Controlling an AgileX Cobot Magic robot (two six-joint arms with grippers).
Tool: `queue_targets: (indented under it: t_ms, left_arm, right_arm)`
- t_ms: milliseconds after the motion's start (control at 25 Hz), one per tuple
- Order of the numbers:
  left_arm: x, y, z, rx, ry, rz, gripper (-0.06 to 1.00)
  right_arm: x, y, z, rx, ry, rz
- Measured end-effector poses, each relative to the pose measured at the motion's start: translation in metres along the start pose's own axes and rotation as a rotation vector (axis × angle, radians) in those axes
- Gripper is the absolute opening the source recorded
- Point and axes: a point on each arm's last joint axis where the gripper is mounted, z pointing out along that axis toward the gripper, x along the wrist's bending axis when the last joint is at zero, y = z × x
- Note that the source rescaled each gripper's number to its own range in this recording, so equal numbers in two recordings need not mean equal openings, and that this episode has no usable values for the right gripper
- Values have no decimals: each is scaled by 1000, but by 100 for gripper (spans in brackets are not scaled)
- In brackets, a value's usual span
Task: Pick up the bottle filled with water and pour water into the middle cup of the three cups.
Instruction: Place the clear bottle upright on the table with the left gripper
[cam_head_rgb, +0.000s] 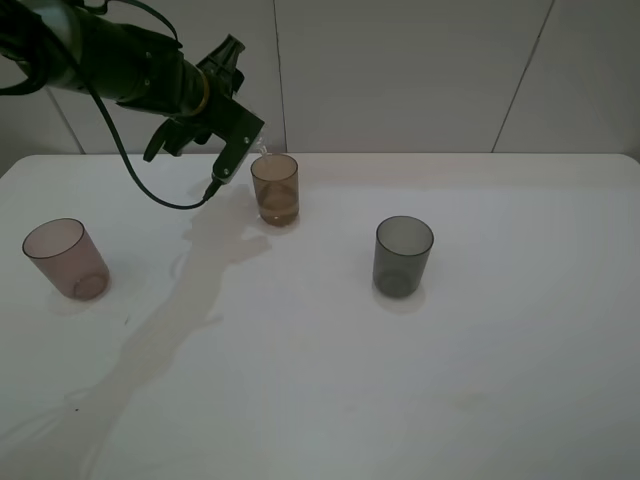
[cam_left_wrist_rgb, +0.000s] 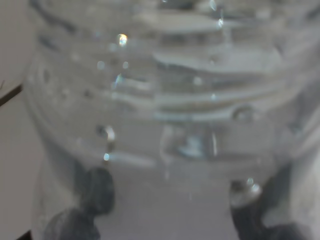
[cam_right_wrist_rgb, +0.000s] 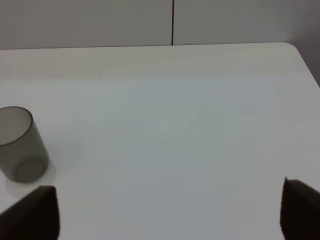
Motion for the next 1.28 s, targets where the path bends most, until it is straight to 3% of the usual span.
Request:
queue_targets:
  t_ms: [1280]
  left_arm:
    - [8,11,-2,-21,48,155,2]
  right_arm:
    - [0,0,0,0,0,0]
